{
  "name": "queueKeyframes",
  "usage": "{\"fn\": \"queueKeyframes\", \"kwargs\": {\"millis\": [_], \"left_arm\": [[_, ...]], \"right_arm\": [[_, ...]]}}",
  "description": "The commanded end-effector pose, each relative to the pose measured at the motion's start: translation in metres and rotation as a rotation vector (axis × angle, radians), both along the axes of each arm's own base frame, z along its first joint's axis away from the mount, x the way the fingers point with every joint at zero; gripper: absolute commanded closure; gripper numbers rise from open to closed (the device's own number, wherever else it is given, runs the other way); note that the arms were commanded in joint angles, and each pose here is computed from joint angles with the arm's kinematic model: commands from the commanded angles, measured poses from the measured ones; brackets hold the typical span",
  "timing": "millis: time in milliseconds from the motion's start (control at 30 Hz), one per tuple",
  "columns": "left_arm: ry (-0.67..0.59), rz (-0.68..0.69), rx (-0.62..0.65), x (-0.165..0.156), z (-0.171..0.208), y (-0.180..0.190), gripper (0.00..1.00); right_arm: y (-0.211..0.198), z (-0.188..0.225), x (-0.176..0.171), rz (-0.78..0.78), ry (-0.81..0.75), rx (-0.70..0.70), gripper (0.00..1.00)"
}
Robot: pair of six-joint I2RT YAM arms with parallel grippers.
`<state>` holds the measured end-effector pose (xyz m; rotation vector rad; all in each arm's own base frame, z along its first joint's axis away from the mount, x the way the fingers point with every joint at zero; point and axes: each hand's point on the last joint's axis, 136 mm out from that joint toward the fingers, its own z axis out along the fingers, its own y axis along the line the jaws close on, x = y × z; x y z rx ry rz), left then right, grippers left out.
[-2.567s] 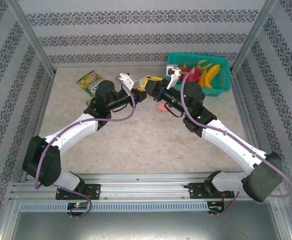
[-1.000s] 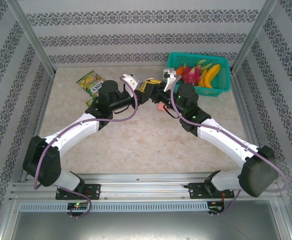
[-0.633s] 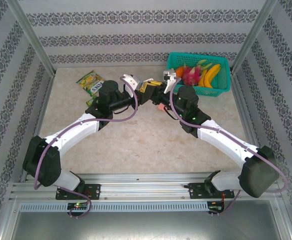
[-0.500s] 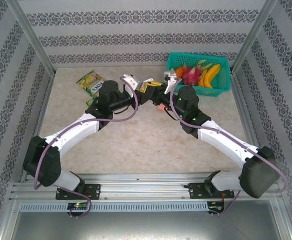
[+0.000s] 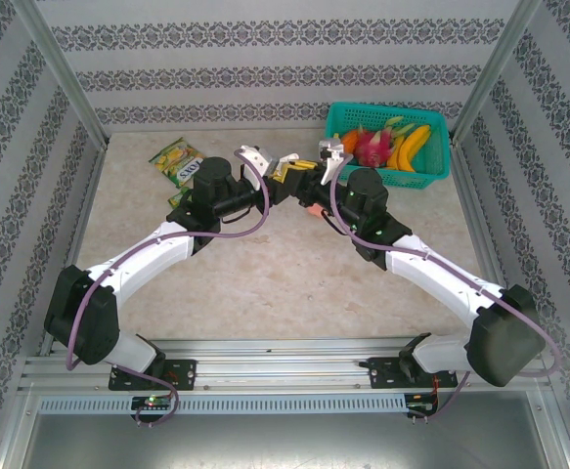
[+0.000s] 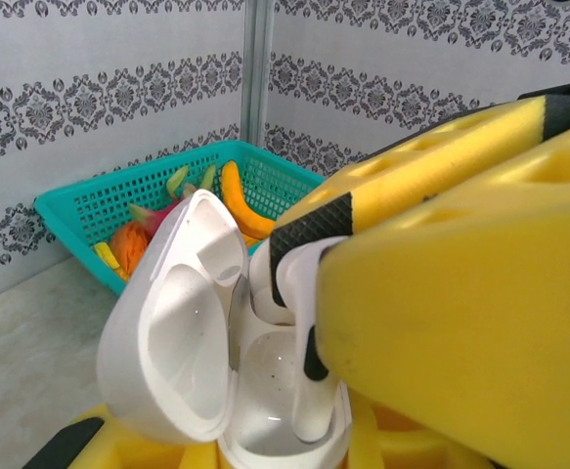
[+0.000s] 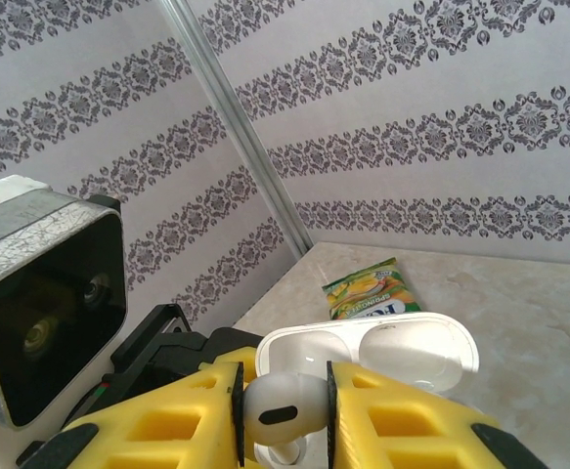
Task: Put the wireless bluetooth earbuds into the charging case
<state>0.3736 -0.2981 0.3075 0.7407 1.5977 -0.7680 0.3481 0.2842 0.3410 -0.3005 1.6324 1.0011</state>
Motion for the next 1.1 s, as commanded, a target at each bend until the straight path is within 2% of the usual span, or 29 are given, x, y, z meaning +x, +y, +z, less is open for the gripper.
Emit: {"fn": "queueKeyframes", "kwargs": {"millis": [0, 67, 167, 500, 700, 1067], "left_arm": [[-0.138, -0.027, -0.075, -0.008, 0.047, -0.006, 1.00], [-0.135, -0.028, -0.072, -0.008, 0.045, -0.006, 1.00], [-0.127, -0.026, -0.069, -0.007, 0.041, -0.006, 1.00], [-0.094, -0.021, -0.058, -0.008, 0.022, -0.005, 1.00], [-0.080, -0.026, -0.041, -0.010, 0.009, -0.004, 1.00], [-0.067, -0.032, -0.054, -0.012, -0.004, -0.004, 1.00]], "right_arm": [[0.009, -0.039, -0.002, 0.043, 0.101, -0.084, 0.72], [0.006, -0.040, 0.000, 0.025, 0.107, -0.086, 0.70], [-0.001, -0.036, 0.003, -0.011, 0.118, -0.075, 0.62], [-0.014, -0.015, 0.009, -0.067, 0.131, -0.018, 0.53], [-0.022, 0.007, 0.009, -0.072, 0.123, 0.046, 0.43], [-0.030, 0.033, 0.006, -0.053, 0.126, 0.118, 0.40]]}}
